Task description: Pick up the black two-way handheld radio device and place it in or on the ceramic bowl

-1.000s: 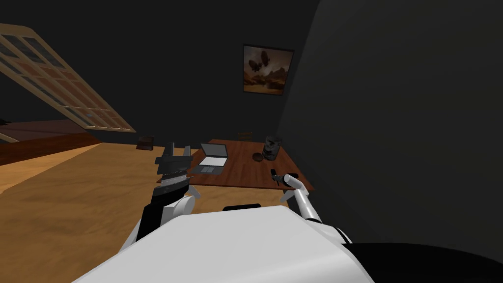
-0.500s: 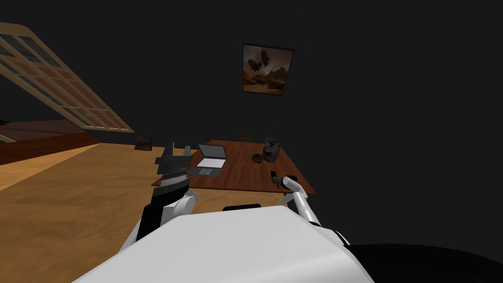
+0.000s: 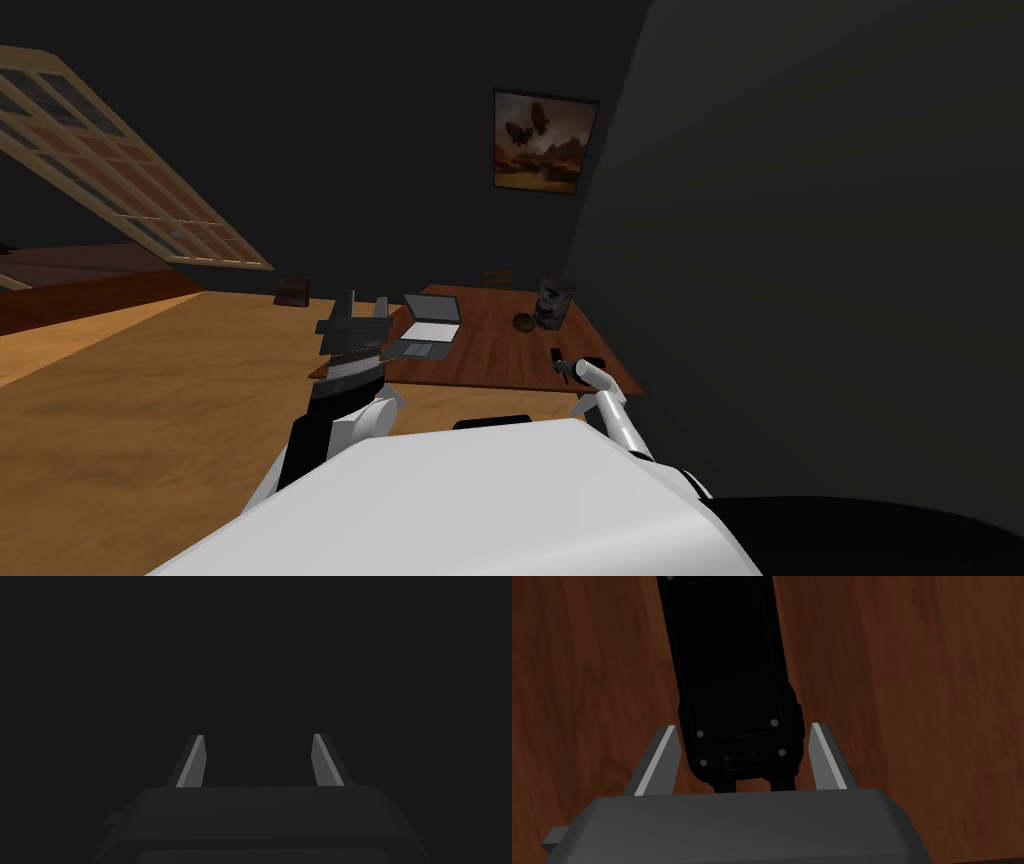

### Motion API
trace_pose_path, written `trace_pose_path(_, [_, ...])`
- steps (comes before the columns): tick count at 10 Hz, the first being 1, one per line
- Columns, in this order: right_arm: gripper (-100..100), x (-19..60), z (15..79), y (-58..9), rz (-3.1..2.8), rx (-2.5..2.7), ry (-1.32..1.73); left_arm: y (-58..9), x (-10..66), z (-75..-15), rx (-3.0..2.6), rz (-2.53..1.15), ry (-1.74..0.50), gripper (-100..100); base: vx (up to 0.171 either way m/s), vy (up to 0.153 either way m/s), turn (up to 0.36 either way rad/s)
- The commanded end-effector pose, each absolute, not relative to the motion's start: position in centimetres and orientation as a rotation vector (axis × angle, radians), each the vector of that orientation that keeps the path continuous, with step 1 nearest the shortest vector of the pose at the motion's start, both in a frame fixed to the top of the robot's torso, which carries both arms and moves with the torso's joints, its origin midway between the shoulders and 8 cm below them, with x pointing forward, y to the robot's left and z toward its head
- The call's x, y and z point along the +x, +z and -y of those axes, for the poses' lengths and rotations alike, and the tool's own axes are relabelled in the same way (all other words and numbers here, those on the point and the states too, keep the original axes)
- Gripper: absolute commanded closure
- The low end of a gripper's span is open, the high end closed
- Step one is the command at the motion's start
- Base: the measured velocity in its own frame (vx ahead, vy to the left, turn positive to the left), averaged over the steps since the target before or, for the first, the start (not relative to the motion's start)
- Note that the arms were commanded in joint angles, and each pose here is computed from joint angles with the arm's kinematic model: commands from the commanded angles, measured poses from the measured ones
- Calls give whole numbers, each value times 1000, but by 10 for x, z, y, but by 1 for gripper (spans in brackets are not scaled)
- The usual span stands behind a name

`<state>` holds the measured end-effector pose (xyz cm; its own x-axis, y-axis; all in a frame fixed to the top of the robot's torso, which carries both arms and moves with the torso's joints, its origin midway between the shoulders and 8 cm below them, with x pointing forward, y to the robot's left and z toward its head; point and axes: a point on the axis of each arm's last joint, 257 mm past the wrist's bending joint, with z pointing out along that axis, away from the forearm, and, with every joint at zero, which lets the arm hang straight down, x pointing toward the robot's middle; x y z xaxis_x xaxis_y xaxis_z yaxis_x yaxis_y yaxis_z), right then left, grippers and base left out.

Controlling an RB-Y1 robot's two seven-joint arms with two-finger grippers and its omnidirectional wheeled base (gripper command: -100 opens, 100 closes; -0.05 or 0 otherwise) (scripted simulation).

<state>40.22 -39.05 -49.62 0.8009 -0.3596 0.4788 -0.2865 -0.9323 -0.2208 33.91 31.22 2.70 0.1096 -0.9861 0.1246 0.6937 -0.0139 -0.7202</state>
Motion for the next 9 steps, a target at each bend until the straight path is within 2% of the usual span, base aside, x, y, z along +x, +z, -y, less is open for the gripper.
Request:
trace_pose_path(1, [100,409,398,-485,-513,-2850,-800,27,339,-312,-749,-497,-1421,0,-77,31,-2])
trace_pose_path(3, [100,410,399,-486,-512,-2850,-805,27,339,-312,-749,-497,-1422,0,-72,37,-9])
trace_pose_path(4, [0,410,399,-486,-513,-2850,-801,27,339,-312,-749,-497,-1422,0,-8,4,-2])
trace_pose_path(5, [100,439,408,-457,-507,-2826,-900,27,339,-312,-749,-497,-1421,0,-54,-22,32])
trace_pose_path(7, [100,453,416,-441,-518,-2812,-948,27,339,-312,-749,-497,-1422,0,-81,-52,101])
trace_pose_path(9, [100,472,436,-415,-574,-2791,-1006,27,339,-312,-749,-497,-1422,0,-79,-62,236])
